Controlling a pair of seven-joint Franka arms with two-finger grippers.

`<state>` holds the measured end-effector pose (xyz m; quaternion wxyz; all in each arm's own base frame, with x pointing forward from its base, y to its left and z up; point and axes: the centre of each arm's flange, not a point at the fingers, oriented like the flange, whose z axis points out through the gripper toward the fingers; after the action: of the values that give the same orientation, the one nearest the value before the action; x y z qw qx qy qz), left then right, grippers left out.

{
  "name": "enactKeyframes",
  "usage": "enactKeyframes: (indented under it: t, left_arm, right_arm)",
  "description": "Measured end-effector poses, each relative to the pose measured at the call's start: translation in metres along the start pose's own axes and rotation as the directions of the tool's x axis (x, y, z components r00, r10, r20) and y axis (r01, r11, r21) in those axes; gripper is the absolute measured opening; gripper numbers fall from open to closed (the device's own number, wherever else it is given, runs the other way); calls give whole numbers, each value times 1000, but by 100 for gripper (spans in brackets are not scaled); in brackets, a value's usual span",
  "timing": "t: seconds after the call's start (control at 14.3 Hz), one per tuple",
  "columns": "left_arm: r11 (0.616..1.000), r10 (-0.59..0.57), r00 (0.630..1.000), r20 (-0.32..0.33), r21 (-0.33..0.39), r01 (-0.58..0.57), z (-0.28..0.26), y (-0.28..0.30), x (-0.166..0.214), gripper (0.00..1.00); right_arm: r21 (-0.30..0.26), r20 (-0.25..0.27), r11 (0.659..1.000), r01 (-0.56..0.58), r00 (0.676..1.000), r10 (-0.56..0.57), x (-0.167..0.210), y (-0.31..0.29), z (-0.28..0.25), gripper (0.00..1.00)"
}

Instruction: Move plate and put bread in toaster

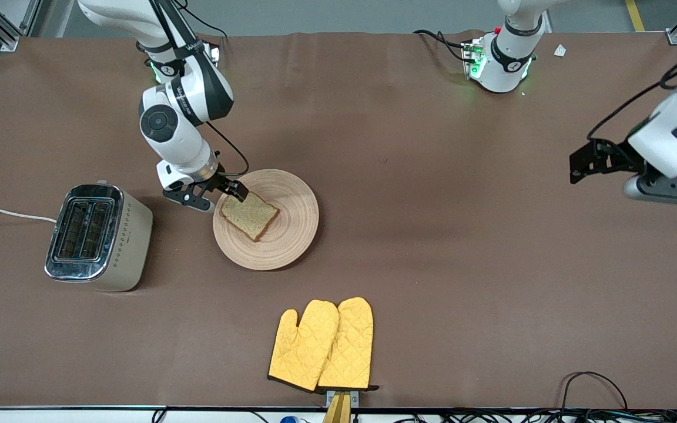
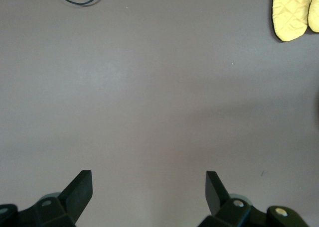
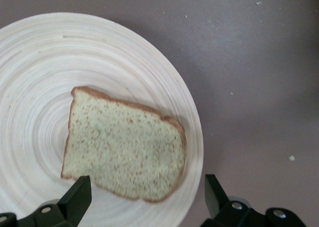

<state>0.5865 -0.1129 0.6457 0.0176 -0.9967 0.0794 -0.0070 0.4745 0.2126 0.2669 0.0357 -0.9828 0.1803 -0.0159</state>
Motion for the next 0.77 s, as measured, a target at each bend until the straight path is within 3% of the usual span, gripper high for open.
enactKeyframes:
  t: [0.28, 0.77]
  left_arm:
    - [999, -35, 999, -26, -24, 35, 3, 7, -18, 100]
    - [997, -75, 996, -51, -23, 73, 18, 3, -53, 100]
  right_arm:
    - [2, -53, 1000, 21, 998, -21, -15, 7, 56, 100]
    - [-6, -50, 1000, 24, 998, -24, -22, 5, 70, 100]
